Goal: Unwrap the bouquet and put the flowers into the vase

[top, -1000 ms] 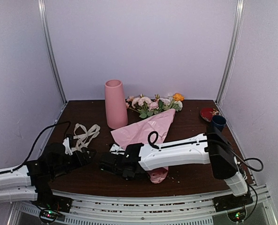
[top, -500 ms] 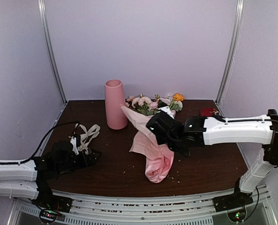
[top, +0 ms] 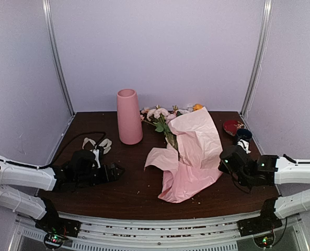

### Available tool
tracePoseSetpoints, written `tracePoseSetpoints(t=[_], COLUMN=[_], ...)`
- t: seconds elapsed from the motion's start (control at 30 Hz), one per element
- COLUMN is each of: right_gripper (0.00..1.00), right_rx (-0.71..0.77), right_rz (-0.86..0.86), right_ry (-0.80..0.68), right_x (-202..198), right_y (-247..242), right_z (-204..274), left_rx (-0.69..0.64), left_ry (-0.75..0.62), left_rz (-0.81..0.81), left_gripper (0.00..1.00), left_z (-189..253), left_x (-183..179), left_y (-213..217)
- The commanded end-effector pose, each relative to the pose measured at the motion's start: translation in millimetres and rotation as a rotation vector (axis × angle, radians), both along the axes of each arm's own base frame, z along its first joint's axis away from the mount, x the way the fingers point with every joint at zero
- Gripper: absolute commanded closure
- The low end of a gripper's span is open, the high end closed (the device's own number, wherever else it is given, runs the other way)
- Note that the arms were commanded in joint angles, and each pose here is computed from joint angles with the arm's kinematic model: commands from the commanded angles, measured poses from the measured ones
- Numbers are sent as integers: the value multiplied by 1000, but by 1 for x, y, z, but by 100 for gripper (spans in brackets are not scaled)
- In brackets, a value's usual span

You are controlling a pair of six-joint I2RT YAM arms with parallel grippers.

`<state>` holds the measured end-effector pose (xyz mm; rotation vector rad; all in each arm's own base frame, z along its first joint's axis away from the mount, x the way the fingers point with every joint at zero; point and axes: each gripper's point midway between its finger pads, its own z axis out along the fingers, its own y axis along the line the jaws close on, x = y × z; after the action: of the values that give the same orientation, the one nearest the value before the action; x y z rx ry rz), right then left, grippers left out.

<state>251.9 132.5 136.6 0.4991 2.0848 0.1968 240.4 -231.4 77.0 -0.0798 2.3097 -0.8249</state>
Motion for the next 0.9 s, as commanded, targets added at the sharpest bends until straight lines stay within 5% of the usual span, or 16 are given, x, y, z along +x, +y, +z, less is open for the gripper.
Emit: tracePoseSetpoints(t=[0.0,0.27,0.43,0.6,0.87], right_gripper=[38,0,0,0,0], right_rx=[7,60,85,49,23], right_rz=[-39,311,576,787,895], right_ry=[-26,-191,-158,-59,-57], right_x=[-12,-8,4,15,30], right_y=[-24,27,106,176,233], right_z=[15,127,167,158,157], left_rx=[-44,-22,-51,-121,-145], left_ry=[-71,-96,-92,-119,-208], left_rz=[-38,-40,-60,-99,-177], left_gripper=[2,2,2,2,2], left_z=[25,33,36,54,98], left_x=[12,21,24,31,58], left_y=[-18,-23,-34,-54,-94])
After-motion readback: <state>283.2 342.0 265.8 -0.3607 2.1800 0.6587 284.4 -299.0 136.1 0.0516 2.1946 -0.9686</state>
